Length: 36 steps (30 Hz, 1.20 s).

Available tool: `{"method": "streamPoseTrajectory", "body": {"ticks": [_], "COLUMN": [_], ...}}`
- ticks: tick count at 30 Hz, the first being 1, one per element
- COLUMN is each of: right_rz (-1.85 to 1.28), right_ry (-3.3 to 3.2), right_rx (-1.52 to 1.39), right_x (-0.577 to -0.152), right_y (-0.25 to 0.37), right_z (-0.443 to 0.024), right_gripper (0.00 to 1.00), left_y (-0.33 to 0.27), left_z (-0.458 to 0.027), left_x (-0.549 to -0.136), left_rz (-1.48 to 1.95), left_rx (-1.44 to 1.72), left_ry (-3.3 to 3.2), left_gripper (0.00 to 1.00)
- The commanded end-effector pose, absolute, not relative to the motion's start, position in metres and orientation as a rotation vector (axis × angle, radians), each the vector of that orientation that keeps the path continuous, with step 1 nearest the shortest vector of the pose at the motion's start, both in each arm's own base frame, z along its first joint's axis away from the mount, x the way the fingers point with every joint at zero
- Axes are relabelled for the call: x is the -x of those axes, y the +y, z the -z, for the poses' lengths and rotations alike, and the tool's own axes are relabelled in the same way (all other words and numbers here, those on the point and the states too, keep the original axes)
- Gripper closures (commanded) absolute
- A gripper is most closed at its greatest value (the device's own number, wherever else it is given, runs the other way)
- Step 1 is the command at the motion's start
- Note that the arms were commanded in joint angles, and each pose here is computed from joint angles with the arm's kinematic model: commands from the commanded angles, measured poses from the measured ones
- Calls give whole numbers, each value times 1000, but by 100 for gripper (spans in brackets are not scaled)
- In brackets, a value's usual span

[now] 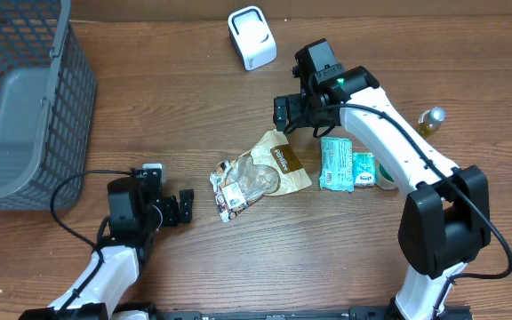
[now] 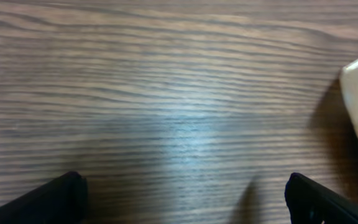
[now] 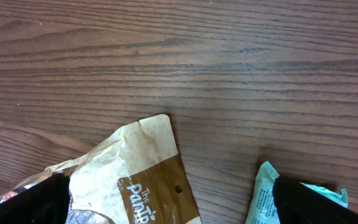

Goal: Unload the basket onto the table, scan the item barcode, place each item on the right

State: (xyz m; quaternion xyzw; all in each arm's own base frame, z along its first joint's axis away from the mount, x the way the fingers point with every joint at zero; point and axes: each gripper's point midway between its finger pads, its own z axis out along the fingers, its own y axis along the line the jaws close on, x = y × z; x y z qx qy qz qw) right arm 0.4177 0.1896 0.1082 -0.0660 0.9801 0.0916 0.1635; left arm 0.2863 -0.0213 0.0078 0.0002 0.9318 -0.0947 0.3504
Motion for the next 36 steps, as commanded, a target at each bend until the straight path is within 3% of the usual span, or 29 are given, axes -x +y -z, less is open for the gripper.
{"method": "streamPoseTrajectory", "body": {"ticks": [1,36], "right_rz": [-252,-252], "right_ry": [2789,2789], "right_rx": [177,177], "right_x": [-418,-418], "right_y": [189,189], "right_z": [-109,-109], "right_gripper": [0,0], "left_y": [-38,-21], "left_z": [-3,-34], "left_x": [-273,-235], "left_rz": [316,167], "left_rx": [-133,-76], "left_ry": [2379,2183], "left_gripper": [0,0]}}
